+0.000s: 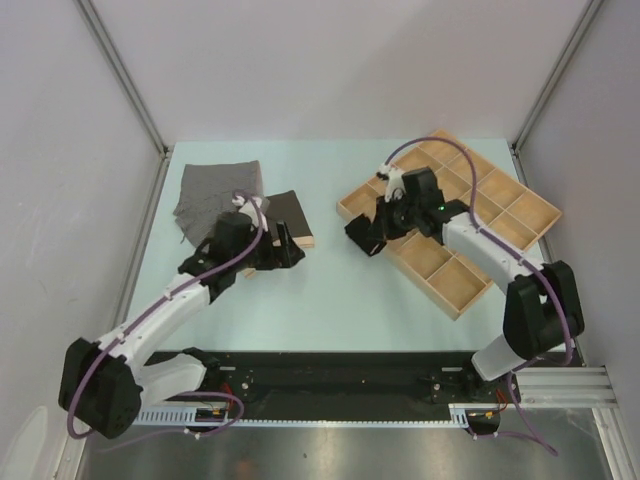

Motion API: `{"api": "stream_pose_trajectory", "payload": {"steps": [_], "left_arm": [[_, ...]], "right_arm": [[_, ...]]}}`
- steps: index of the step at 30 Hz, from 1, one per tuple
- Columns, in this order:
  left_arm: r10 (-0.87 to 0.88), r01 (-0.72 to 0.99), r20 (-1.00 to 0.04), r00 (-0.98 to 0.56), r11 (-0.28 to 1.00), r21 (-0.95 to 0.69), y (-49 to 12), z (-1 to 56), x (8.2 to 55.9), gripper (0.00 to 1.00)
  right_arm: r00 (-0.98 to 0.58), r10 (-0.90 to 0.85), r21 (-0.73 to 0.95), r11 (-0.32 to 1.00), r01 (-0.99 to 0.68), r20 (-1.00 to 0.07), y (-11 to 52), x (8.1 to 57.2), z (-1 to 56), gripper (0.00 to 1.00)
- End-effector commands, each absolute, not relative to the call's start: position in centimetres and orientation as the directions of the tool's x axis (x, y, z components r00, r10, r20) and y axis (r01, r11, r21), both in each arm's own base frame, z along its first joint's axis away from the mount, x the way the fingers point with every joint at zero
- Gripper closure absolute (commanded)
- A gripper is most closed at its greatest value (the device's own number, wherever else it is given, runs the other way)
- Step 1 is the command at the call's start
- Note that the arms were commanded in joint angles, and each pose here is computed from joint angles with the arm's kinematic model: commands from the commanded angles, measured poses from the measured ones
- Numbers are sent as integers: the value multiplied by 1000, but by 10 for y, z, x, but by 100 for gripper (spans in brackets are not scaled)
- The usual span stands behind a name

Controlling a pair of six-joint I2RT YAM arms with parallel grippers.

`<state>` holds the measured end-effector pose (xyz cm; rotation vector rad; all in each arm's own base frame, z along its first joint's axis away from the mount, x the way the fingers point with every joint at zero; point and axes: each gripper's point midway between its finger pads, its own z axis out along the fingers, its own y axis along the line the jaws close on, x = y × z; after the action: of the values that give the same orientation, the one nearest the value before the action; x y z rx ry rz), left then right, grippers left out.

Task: Roll the underwear
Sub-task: Pick up the underwear from the center of the board, then place the underwear in the storage box.

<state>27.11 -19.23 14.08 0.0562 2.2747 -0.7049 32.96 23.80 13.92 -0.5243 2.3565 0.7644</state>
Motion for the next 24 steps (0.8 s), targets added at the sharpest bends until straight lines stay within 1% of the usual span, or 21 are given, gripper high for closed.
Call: {"api": "stream_pose_trajectory", "payload": {"steps": [1, 2, 3, 5, 6, 7, 9, 13, 17, 22, 23, 24], "left_arm": [[-145, 296, -685, -714, 824, -483, -183, 191, 264, 11], [-107, 337, -730, -675, 835, -434, -179, 208, 269, 10], [-80, 316, -729, -680, 865, -389, -169, 206, 268, 7], [-36, 323, -762, -646, 892, -316, -156, 215, 274, 5], [-31, 310, -770, -638, 904, -293, -150, 215, 277, 4], [-23, 312, -780, -626, 909, -277, -146, 215, 279, 4], [-43, 295, -796, -604, 916, -273, -138, 212, 284, 3], [-57, 275, -788, -613, 919, -281, -130, 201, 283, 3], [-46, 246, -798, -601, 939, -240, -119, 198, 284, 3], [-41, 245, -793, -607, 940, -236, -118, 195, 284, 3], [-38, 242, -789, -613, 942, -233, -118, 194, 285, 3], [-37, 238, -786, -617, 943, -231, -117, 192, 285, 3]], "right_arm": [[-644, -231, 135, 874, -466, -729, 190, 361, 175, 100], [-624, -249, 92, 882, -461, -741, 185, 368, 180, 100], [-618, -256, 51, 900, -433, -743, 177, 375, 179, 100], [-588, -273, -2, 908, -419, -761, 172, 388, 179, 100], [-583, -288, -21, 906, -422, -760, 172, 391, 179, 100], [-602, -306, -51, 914, -402, -738, 167, 398, 166, 100], [-604, -341, -90, 909, -407, -720, 164, 404, 156, 100], [-638, -365, -118, 911, -396, -678, 159, 412, 126, 100], [-623, -379, -141, 907, -396, -684, 158, 425, 114, 100], [-618, -397, -135, 895, -426, -679, 163, 433, 103, 100], [-650, -404, -138, 897, -420, -644, 160, 433, 93, 100], [-660, -401, -133, 898, -419, -635, 160, 432, 88, 100]]}}
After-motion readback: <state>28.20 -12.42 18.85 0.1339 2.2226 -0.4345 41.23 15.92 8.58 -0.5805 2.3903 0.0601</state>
